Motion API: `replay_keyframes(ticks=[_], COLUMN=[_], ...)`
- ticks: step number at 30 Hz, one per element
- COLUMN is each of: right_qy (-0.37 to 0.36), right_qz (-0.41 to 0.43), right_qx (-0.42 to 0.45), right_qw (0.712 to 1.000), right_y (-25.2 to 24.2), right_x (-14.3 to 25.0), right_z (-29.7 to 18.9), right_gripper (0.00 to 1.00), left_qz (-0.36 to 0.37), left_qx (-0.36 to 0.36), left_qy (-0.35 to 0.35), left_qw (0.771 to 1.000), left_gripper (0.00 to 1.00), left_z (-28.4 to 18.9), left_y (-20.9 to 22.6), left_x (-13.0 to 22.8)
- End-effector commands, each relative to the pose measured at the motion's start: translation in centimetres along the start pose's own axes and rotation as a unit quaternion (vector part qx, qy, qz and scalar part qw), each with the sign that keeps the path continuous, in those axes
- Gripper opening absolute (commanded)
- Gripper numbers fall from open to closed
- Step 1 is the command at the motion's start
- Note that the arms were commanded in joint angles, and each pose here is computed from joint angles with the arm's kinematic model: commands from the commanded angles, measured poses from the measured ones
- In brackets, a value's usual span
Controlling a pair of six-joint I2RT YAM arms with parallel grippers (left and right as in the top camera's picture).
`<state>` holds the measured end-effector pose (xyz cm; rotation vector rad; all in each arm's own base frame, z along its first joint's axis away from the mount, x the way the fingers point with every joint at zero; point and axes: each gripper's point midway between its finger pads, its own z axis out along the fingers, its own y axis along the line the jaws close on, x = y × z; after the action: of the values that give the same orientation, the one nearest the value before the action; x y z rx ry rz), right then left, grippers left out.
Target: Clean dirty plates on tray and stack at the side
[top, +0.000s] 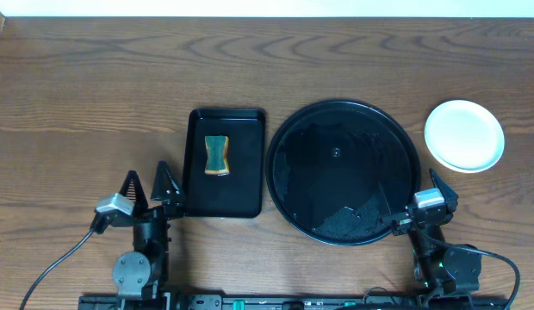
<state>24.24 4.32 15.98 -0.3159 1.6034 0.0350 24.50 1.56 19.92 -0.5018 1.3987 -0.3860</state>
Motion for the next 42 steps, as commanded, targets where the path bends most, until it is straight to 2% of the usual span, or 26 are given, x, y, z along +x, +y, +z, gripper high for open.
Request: replay_keyframes(ticks=[1,6,9,14,42], right_qy=[0.000,0.000,0.000,0.000,0.000], right_qz=[0.008,0.008,0.008,0.008,0.008], right_qx=[0.003,0.003,0.003,0.003,0.003], right_qw=[1.000,1.000,1.000,1.000,1.000], right_y=[-0.2,-0.2,-0.2,-0.2,-0.2], right_x=[0.0,0.0,0.0,0.0,0.0], right_z=[0.0,0.0,0.0,0.0,0.0], right_gripper=[0.99,0.99,0.99,0.99,0.99], left_qz=[0.006,0.087,0.200,0.286,0.286], left_qx=[-0.012,-0.037,-0.004,0.002,0.002], left_qy=[0.012,0.072,0.108,0.133,0.133], left_qw=[1.000,0.993,0.974,0.949,0.949], left_gripper=[0.83,0.83,0.83,0.83,0.83], left_z=[-0.1,-0.4,-0.6,-0.9,-0.9], left_y=[0.6,2.2,1.8,2.4,2.4], left_x=[0.7,3.4,4.9,6.0,6.0])
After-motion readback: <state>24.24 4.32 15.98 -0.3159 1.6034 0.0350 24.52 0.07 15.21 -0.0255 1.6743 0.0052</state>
